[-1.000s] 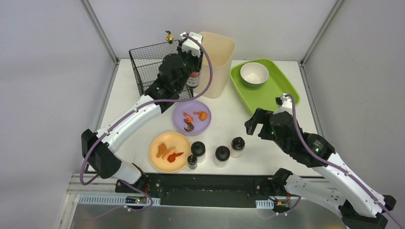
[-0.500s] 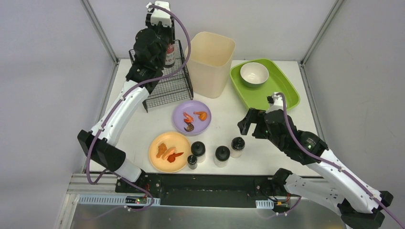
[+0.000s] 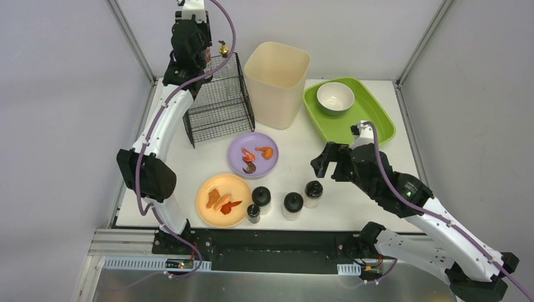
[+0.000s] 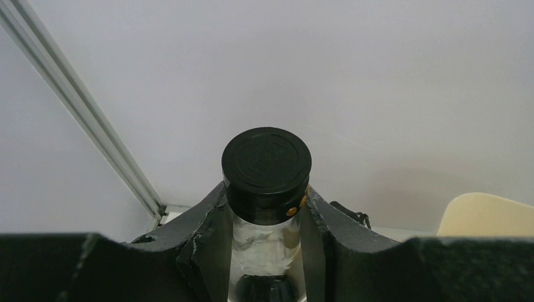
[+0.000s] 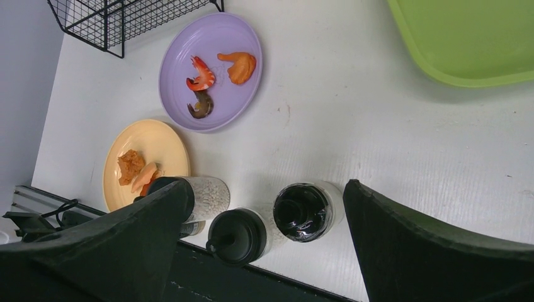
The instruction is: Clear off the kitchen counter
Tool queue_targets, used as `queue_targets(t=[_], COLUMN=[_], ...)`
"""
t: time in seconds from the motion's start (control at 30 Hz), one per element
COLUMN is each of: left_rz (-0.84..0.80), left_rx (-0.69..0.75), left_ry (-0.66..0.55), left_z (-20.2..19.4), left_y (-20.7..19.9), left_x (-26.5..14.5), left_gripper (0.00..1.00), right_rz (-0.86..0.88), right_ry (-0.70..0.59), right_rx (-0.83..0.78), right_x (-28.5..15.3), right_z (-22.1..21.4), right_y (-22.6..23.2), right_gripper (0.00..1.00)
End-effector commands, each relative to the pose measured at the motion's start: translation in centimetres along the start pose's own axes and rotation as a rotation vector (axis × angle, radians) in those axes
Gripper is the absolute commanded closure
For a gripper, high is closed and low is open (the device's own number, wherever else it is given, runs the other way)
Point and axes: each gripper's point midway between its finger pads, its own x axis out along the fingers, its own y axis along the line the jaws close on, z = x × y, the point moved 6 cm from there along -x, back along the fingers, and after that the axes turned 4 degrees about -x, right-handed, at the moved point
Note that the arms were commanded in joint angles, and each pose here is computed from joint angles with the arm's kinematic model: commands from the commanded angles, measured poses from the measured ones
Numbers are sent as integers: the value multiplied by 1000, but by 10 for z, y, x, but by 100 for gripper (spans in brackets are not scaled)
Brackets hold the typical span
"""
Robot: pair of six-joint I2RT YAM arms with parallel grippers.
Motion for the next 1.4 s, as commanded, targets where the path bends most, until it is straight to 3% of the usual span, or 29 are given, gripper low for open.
queue_targets(t=[0.0,0.77,1.37], left_rz=[32,110,169], left_rx=[-132,-123,-122], left_ry=[-227,-189,-71], left_z=[75,18,-52], left_y=[19,25,28], left_x=[3,59,56], left_gripper=[100,100,100], right_rz=[58,54,56], right_ry=[-52,-31,-26], right_rx=[-6,-43,-23], right_x=[-4,15,11], right_z=[11,3,-2], right_y=[8,11,8], right_gripper=[1,1,1])
